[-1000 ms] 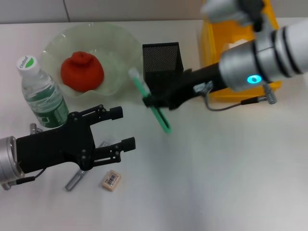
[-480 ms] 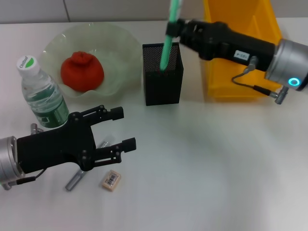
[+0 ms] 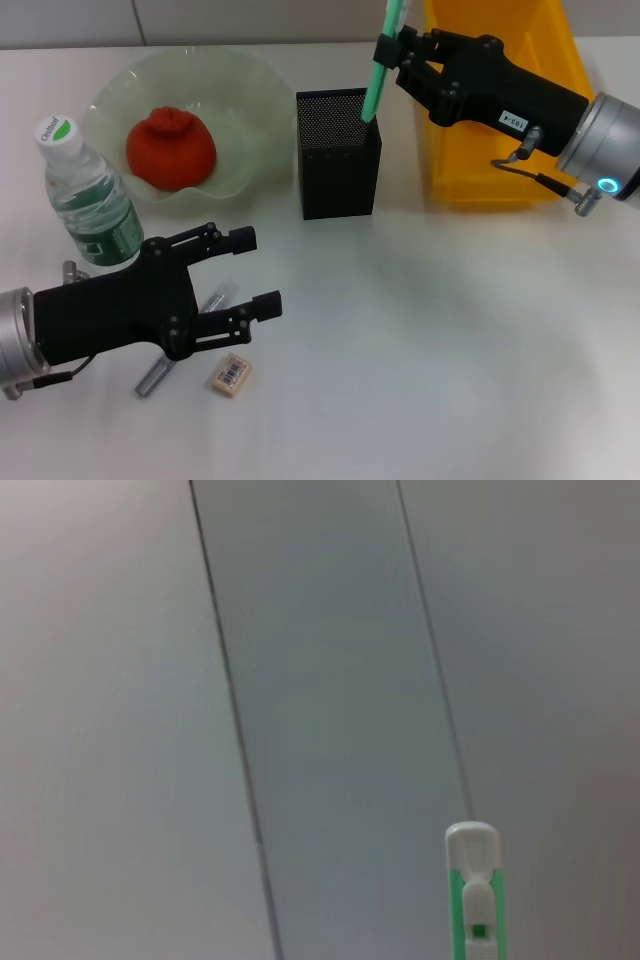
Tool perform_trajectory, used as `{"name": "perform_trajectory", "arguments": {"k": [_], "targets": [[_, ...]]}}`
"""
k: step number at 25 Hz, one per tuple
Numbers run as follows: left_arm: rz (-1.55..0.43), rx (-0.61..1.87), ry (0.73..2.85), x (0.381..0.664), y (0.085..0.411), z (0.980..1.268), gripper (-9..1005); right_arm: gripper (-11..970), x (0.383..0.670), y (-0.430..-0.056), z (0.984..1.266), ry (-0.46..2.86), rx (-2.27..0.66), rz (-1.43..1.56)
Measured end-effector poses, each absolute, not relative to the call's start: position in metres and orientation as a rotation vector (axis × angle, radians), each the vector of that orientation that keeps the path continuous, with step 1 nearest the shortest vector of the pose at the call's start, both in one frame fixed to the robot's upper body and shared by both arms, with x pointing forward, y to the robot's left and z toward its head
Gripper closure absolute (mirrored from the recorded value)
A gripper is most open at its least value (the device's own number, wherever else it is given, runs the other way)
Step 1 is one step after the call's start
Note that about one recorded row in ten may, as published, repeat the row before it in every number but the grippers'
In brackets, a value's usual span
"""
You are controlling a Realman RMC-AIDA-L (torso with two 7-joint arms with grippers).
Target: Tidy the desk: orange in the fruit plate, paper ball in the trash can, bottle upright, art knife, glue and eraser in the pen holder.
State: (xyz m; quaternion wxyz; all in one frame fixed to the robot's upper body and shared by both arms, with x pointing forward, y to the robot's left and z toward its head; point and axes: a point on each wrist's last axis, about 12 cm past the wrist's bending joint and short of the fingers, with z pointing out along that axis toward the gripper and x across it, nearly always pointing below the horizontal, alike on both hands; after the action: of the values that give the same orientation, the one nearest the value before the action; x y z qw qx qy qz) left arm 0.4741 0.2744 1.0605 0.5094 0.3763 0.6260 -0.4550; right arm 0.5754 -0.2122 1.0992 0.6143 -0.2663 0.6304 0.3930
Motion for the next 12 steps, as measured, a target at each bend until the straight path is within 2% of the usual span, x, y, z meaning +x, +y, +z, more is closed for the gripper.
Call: {"name": "perform_trajectory", "arguments": {"k": [12], "targets": [[-1.104,0.904,1.507,0.474,0.273,1.06,210,772,0.578,-0.207,1.086,1.495,-0.67,0.814]]}}
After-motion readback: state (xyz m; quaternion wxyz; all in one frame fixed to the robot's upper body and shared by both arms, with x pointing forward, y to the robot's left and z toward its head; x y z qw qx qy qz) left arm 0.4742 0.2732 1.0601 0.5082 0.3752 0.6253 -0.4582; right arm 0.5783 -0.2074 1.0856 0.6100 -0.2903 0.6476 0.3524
